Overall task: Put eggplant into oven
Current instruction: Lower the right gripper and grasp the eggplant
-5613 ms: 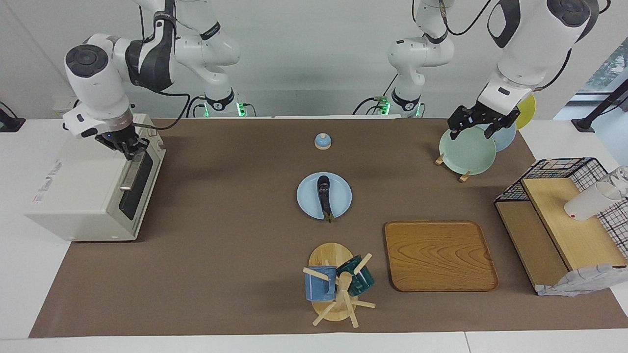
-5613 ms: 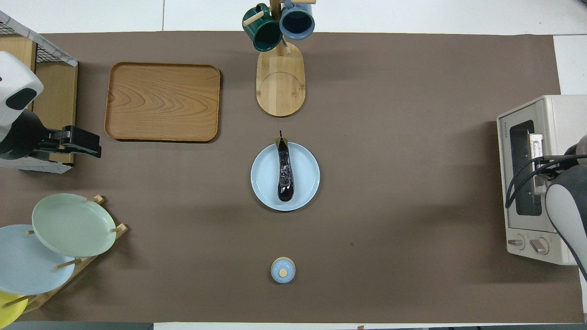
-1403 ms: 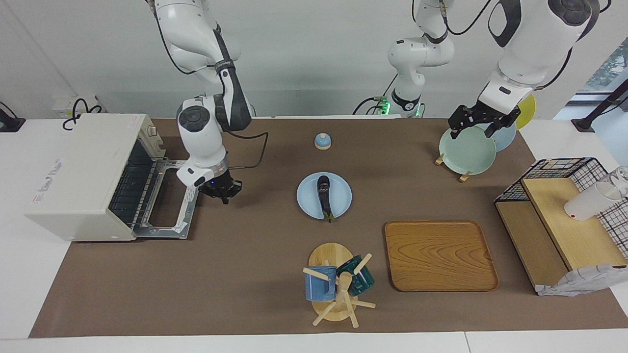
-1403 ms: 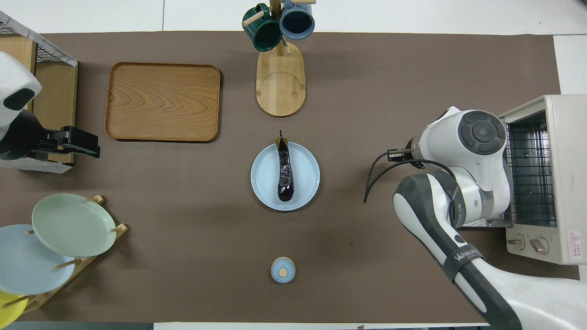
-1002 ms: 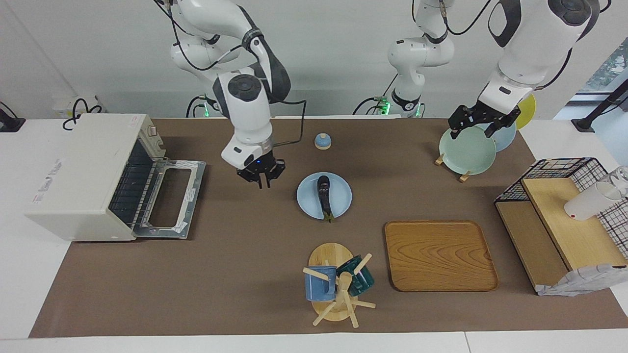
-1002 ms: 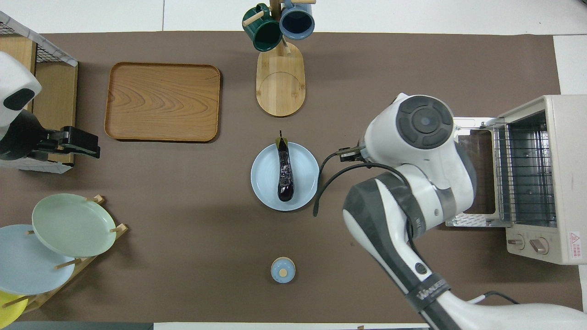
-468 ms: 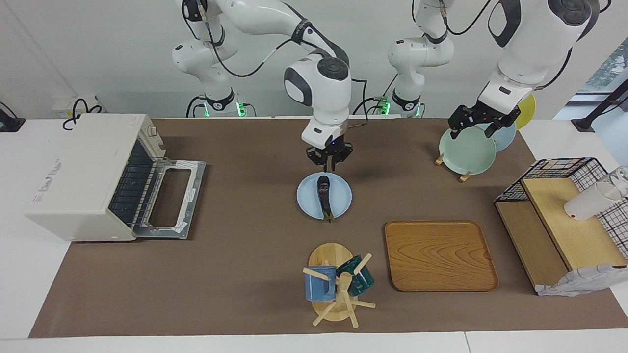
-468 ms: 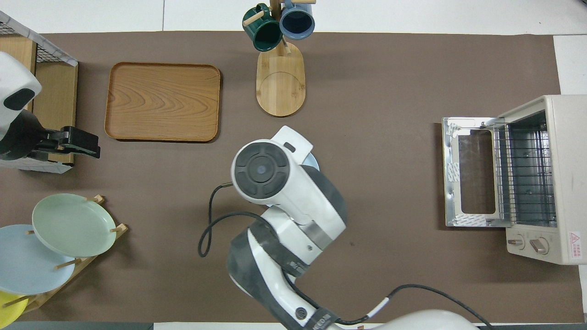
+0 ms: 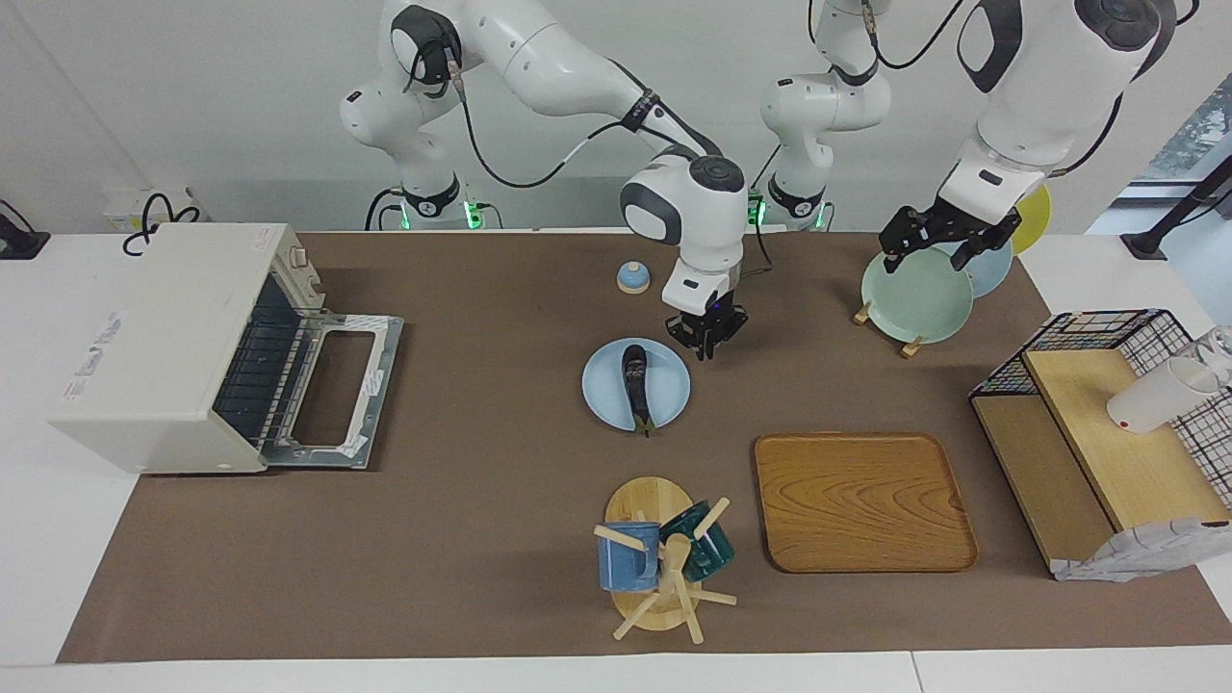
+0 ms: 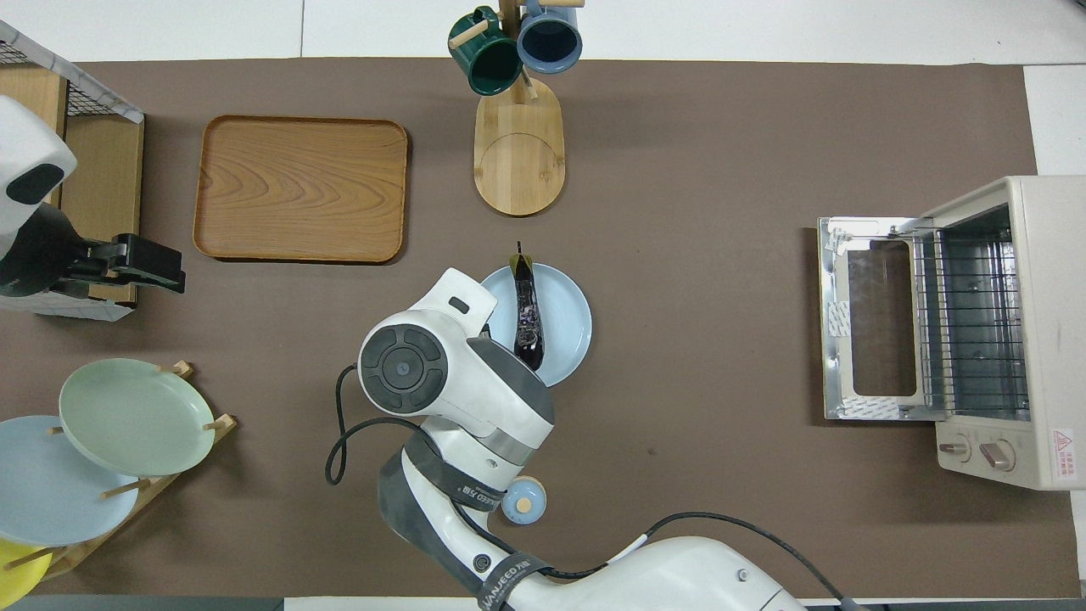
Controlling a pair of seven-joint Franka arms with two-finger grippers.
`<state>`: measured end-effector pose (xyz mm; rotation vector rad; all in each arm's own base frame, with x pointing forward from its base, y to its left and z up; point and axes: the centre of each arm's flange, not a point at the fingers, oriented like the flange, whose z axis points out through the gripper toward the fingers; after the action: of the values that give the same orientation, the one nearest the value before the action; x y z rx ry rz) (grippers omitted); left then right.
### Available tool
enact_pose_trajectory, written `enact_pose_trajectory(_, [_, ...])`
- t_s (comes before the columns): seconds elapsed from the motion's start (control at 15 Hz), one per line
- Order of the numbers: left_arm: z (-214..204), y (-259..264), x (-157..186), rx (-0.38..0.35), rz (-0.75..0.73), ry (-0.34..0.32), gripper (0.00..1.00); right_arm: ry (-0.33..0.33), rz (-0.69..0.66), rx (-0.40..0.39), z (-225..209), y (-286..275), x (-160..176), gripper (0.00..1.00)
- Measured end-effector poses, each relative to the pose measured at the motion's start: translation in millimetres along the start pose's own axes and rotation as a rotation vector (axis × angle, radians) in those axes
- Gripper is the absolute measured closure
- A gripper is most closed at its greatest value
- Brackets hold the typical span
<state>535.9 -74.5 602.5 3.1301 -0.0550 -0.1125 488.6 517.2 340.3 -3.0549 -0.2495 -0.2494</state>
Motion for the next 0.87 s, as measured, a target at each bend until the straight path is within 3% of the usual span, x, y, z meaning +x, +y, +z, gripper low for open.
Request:
enact_pose_trajectory(0.2, [0, 0, 0, 0.0, 0.0, 0.0, 0.0, 0.037, -0.066, -0.021, 15, 8, -5, 0.8])
enact_pose_trajectory(0.33, [0, 0, 0, 0.0, 0.0, 0.0, 0.0, 0.04, -0.083, -0.026, 18, 10, -8, 0.66])
enact_pose_trajectory(0.87, [0, 0, 0, 0.0, 0.0, 0.0, 0.0, 0.036, -0.092, -0.021, 33, 21, -25, 0.65])
